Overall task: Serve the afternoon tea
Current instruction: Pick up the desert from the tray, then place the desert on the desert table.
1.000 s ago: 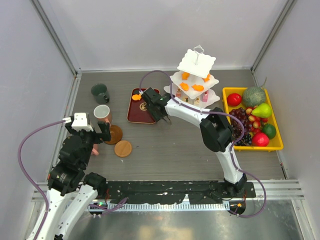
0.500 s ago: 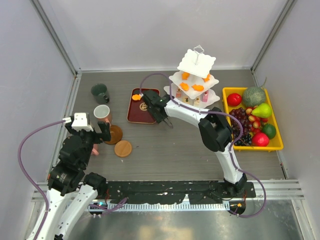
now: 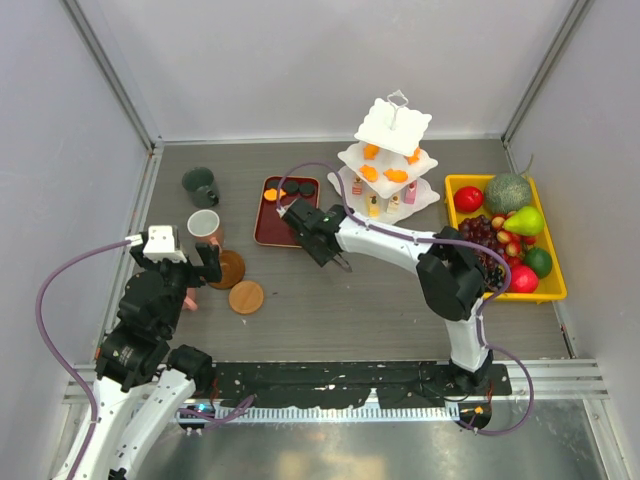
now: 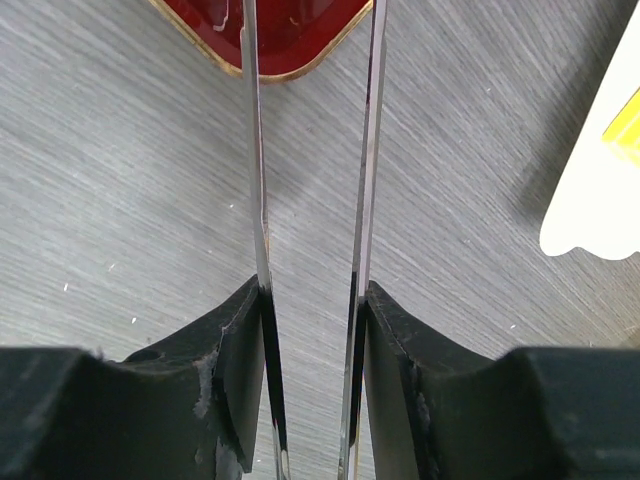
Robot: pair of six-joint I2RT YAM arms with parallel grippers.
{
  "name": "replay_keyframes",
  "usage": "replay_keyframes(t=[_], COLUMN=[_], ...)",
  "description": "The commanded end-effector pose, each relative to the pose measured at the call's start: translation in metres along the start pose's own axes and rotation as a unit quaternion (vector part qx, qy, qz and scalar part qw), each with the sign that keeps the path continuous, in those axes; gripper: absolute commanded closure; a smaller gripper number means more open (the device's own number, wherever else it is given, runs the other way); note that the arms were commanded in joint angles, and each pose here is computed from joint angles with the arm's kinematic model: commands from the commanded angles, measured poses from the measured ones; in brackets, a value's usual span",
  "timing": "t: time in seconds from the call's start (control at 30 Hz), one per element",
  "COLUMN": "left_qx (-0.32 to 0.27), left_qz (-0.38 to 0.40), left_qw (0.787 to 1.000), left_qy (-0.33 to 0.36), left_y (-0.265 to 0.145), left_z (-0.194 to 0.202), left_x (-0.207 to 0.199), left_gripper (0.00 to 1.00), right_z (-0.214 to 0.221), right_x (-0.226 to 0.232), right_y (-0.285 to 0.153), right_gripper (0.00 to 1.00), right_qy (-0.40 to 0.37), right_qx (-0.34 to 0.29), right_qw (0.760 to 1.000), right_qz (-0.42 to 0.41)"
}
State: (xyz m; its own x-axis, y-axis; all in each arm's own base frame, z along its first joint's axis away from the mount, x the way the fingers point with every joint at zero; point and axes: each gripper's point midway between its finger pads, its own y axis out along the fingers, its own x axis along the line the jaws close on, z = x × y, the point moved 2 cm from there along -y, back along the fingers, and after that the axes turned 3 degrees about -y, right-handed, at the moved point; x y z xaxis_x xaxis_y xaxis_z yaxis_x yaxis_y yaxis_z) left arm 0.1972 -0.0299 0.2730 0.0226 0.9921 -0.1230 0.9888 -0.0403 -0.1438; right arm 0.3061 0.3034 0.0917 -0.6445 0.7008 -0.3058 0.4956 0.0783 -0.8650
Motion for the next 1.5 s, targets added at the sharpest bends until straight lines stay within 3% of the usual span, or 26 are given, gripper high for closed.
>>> replay_keyframes(t=[0.0,0.37,0.73,1.1,1.47], left_qx=[-0.022,-0.022,-0.023,-0.023,-0.019], left_qz=[0.008,0.008,0.008,0.011,0.014], left_qw=[1.0,1.0,1.0,1.0,1.0], left_qy=[-0.003,-0.002,-0.003,-0.004,-0.002], left_y=[0.001,0.001,0.001,0.001,0.001], left_z=[-0.01,-0.01,-0.01,-0.01,-0.009], left_x=[-0.003,-0.003,-0.003,-0.004,-0.006], left_gripper=[0.01,0.01,0.01,0.01,0.01], right_z=[-0.01,-0.025,-0.041,-0.032,0.017], right_x=[-0.004,-0.013,-0.041,-0.101,-0.187], right_y=[-0.026,-0.051,-0.11,-0.199,-0.252], right_gripper=[0.57,0.57,0.57,0.56,0.56], right_qy=[0.02,0.026,0.033,0.049,0.144], right_qx=[-0.034,-0.072,-0.127,-0.181,-0.196], right_qw=[0.999,0.997,0.991,0.98,0.962], right_qz=[-0.005,-0.004,0.015,0.071,0.127])
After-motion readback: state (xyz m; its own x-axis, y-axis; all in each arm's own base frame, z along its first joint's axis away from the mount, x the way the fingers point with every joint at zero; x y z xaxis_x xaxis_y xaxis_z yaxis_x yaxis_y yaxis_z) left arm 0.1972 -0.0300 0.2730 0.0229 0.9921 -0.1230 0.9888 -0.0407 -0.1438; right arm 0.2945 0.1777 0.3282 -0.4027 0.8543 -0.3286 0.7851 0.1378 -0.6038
